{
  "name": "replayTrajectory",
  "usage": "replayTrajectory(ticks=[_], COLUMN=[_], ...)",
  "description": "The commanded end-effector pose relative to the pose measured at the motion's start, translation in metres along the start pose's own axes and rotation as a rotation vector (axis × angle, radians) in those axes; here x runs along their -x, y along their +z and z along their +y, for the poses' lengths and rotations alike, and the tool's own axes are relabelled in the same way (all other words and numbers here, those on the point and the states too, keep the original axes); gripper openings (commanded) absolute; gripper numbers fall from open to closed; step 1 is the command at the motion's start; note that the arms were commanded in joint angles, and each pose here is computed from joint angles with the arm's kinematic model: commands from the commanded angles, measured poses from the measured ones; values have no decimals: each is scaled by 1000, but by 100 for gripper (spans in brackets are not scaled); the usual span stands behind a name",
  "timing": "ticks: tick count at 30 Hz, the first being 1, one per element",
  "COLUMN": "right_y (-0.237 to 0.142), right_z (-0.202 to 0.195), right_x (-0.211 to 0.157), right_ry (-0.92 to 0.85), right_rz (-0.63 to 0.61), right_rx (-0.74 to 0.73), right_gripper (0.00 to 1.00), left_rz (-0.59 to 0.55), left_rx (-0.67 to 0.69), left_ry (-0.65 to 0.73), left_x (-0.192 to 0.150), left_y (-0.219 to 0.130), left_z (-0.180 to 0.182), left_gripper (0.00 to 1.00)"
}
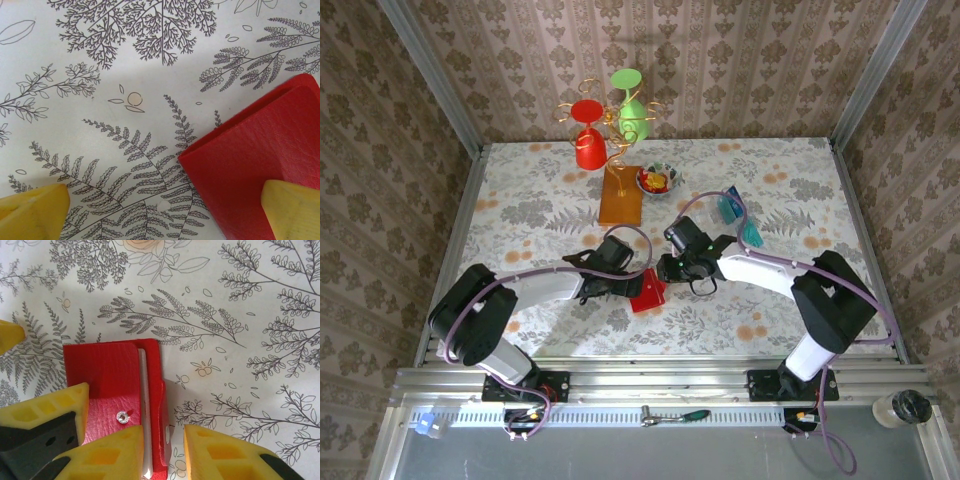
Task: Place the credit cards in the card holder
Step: Close the card holder at the center of the table, then close the button on the card holder.
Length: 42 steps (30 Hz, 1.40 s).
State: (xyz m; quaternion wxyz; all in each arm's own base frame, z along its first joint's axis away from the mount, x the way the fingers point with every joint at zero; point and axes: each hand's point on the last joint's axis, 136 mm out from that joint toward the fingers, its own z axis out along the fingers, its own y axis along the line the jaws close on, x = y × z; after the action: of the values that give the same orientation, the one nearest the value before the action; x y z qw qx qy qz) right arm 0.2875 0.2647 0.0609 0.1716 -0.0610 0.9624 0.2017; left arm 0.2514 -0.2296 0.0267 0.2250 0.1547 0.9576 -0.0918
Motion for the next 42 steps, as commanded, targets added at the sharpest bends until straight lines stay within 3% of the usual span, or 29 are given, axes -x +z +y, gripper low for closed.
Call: replayTrajectory(ticks=[1,27,30,42], right_y=[0,8,8,14], right_z=[3,-2,2,29], right_x=[0,-10,-11,-8], right_ry=[-19,-7,2,72], right_rz=[23,49,49,57], right_rx=[3,5,29,189], right_gripper=[24,6,0,0], left_rz=[49,38,30,20], left_rx=[41,32,22,7], left_ry=[39,39,40,48], left_x=[-16,-15,-15,-16], left_y=[5,5,3,2], left_z=[6,5,3,-2], left_gripper=[100,100,100,100])
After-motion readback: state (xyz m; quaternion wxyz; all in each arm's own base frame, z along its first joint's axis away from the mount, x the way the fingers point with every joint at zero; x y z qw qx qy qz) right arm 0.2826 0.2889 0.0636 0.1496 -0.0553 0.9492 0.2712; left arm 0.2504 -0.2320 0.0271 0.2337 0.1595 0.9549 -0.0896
